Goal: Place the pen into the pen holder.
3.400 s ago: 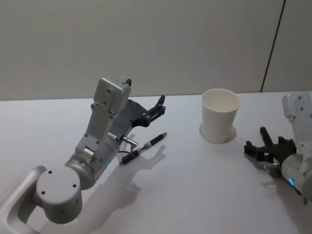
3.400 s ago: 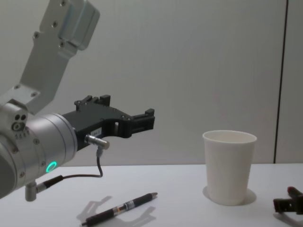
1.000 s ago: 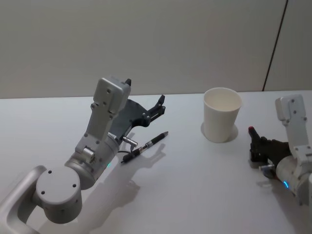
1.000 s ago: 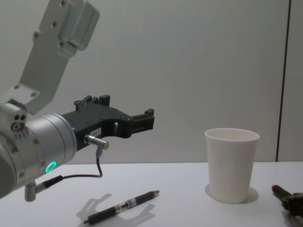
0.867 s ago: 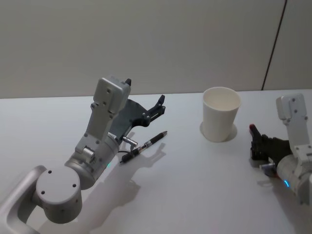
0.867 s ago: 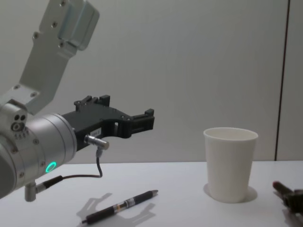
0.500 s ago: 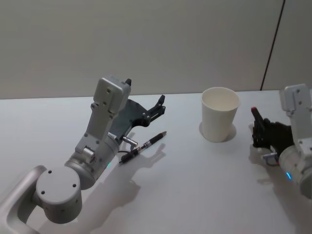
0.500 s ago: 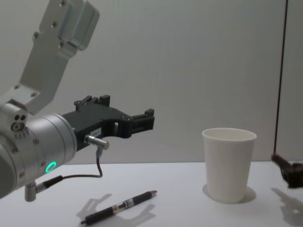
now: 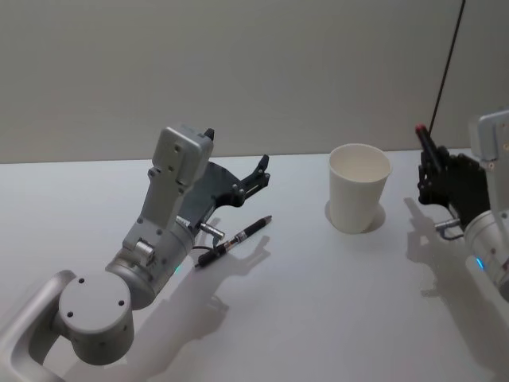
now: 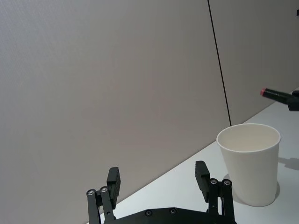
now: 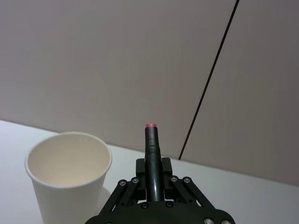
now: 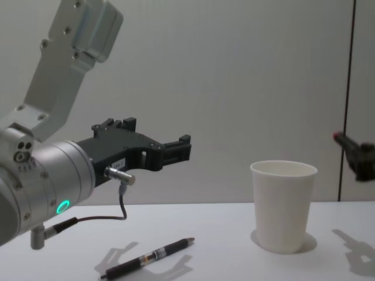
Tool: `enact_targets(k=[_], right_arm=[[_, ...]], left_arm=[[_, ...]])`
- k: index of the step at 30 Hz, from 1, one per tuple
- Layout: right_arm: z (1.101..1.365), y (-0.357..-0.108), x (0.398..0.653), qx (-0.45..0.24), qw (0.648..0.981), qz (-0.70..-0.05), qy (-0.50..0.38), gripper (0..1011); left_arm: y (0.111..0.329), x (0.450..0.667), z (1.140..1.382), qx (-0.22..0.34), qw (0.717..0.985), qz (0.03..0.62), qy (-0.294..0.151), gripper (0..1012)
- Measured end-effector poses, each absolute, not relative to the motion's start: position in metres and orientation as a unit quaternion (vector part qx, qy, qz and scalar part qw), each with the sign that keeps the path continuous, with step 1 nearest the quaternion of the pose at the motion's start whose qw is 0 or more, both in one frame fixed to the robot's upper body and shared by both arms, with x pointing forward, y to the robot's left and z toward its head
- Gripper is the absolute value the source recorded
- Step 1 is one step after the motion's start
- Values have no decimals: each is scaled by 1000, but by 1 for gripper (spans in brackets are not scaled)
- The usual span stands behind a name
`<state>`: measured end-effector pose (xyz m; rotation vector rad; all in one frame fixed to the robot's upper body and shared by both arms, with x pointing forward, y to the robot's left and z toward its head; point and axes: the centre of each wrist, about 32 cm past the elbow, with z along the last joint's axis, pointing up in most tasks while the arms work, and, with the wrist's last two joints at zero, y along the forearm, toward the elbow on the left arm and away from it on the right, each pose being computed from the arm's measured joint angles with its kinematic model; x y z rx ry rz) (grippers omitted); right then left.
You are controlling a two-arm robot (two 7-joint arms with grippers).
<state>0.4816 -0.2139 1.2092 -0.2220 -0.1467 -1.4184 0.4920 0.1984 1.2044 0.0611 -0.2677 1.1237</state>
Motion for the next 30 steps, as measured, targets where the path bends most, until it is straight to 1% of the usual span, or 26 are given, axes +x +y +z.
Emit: enact_targets(k=[9, 16, 20, 23, 30], right_arm=[[1221, -218, 482, -64, 753, -641, -136, 187], [1229, -221, 488, -37, 754, -629, -189, 187], [1231, -222, 496, -24, 755, -618, -219, 187], [1231, -223, 509, -13, 756, -607, -245, 187], [1228, -222, 532, -4, 761, -587, -277, 187]], left_arm=[[198, 492, 1204, 29, 837, 531, -126, 1001], [198, 492, 1204, 29, 837, 531, -126, 1001], [198, 492, 1204, 29, 837, 531, -126, 1001], [198, 492, 1204, 29, 837, 531, -126, 1001], [198, 492, 1204, 29, 837, 531, -126, 1001]])
